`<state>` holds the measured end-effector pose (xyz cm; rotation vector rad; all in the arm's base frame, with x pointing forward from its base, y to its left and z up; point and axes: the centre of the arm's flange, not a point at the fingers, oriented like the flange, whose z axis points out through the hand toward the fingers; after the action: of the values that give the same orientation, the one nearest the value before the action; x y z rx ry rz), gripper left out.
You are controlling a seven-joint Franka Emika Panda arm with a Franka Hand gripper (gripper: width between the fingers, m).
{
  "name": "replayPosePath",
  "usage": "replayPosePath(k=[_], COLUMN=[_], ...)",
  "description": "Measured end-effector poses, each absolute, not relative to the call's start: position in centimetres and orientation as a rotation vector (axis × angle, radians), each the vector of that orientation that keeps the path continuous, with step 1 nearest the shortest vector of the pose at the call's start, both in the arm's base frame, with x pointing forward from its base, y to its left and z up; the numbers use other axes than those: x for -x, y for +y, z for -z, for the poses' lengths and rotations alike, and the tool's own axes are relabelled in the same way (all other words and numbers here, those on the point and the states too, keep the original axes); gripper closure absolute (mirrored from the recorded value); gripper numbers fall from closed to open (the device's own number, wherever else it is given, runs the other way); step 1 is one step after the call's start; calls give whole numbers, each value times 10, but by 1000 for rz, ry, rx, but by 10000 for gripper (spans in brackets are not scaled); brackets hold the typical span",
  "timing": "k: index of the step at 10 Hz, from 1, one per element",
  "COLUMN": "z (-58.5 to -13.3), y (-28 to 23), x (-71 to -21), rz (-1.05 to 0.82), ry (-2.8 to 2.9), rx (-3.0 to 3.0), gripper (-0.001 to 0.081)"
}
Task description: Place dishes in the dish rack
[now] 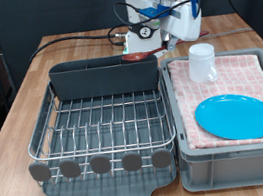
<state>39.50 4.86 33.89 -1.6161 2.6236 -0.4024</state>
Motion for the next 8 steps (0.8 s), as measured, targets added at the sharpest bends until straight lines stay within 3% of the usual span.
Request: replayPosePath(k=[8], z=[-374], y=[6], x=[-352], rz=[386], ry=[2756], rx=[1423], gripper=[719])
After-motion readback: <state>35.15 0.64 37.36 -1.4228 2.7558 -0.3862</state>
